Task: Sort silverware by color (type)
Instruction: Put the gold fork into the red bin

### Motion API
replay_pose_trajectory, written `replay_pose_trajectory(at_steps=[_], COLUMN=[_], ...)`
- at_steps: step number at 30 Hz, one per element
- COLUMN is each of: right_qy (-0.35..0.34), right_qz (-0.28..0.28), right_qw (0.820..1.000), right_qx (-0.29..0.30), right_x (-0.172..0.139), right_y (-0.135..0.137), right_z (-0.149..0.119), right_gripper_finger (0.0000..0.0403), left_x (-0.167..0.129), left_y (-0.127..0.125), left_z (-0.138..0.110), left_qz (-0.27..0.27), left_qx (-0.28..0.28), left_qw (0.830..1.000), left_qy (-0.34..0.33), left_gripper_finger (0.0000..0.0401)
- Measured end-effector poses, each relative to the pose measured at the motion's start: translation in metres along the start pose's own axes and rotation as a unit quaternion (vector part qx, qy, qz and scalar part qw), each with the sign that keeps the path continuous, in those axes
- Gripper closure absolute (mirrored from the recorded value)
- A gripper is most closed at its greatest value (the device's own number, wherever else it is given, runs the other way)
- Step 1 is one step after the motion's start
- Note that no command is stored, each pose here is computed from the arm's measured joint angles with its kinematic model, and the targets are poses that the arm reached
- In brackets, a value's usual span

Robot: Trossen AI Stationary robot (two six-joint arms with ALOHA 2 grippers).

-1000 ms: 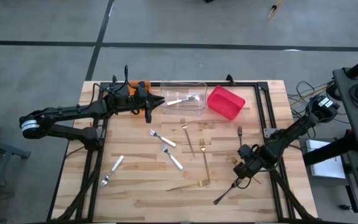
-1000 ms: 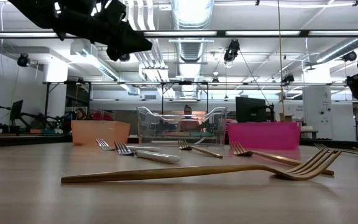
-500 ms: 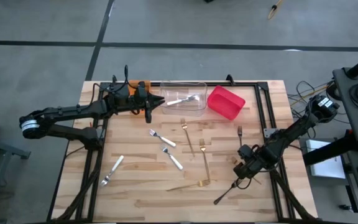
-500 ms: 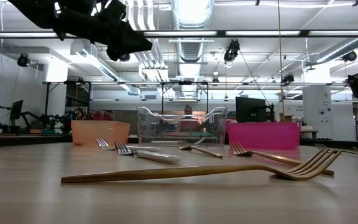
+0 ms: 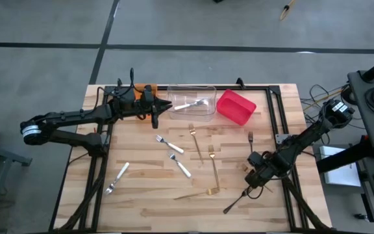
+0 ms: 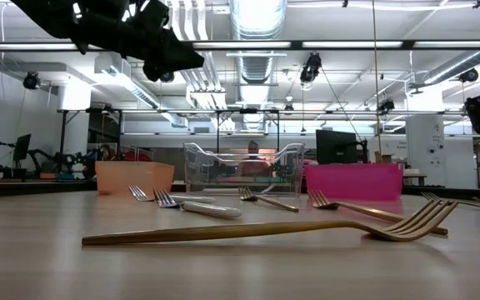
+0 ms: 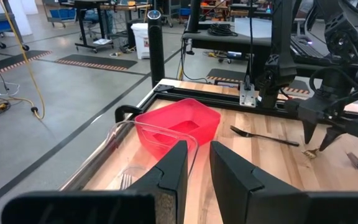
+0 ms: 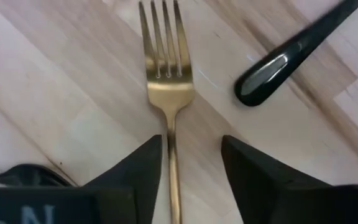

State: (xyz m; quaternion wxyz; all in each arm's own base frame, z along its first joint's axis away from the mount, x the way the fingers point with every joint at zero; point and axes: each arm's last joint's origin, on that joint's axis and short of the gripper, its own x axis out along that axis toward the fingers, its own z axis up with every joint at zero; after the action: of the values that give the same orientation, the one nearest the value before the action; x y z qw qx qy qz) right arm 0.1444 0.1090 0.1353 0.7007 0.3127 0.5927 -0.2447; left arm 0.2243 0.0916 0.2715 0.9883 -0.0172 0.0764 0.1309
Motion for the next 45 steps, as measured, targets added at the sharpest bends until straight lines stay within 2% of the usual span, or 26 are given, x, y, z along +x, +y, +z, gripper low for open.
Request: replay_pose_trajectory(at_steps=[5, 10, 14, 19, 22, 33, 42, 45], right_qy=[-0.009, -0.069, -0.113, -0.126, -0.108, 0.030, 0.049, 0.103], right_qz=[-0.005, 0.003, 0.016, 0.015, 0.016, 0.042, 0.027, 0.026], right_qw=[1.000, 0.997, 0.993, 0.991, 0.993, 0.999, 0.998, 0.994], right_qx=[0.002, 0.017, 0.029, 0.048, 0.037, 0.002, -0.035, -0.029], right_x=[0.001, 0.000, 0.000, 0.000, -0.002, -0.009, -0.020, -0.026], right_y=[-0.002, 0.001, 0.004, 0.004, 0.005, 0.012, 0.017, 0.018], right_z=[0.000, 0.004, 0.007, 0.014, 0.017, 0.019, 0.019, 0.017], right_gripper_finger=[0.0279, 0.0303, 0.0314, 0.0314, 0.0315, 0.0316, 0.0316, 0.0316], left_x=[0.000, 0.000, 0.000, 0.000, 0.000, 0.000, 0.000, 0.000], left_y=[0.000, 0.000, 0.001, 0.002, 0.002, 0.002, 0.002, 0.002], left_z=[0.000, -0.001, -0.001, -0.002, -0.002, -0.002, -0.002, -0.002], left_qz=[0.000, 0.006, 0.024, 0.027, 0.027, 0.027, 0.027, 0.027], left_qx=[0.004, 0.005, 0.005, 0.004, 0.004, 0.004, 0.004, 0.004], left_qw=[1.000, 1.000, 1.000, 1.000, 1.000, 1.000, 1.000, 1.000], left_qy=[0.000, 0.002, 0.002, 0.003, 0.003, 0.004, 0.004, 0.004], left_gripper_finger=[0.0349, 0.0349, 0.0349, 0.0349, 0.0349, 0.0349, 0.0349, 0.0349])
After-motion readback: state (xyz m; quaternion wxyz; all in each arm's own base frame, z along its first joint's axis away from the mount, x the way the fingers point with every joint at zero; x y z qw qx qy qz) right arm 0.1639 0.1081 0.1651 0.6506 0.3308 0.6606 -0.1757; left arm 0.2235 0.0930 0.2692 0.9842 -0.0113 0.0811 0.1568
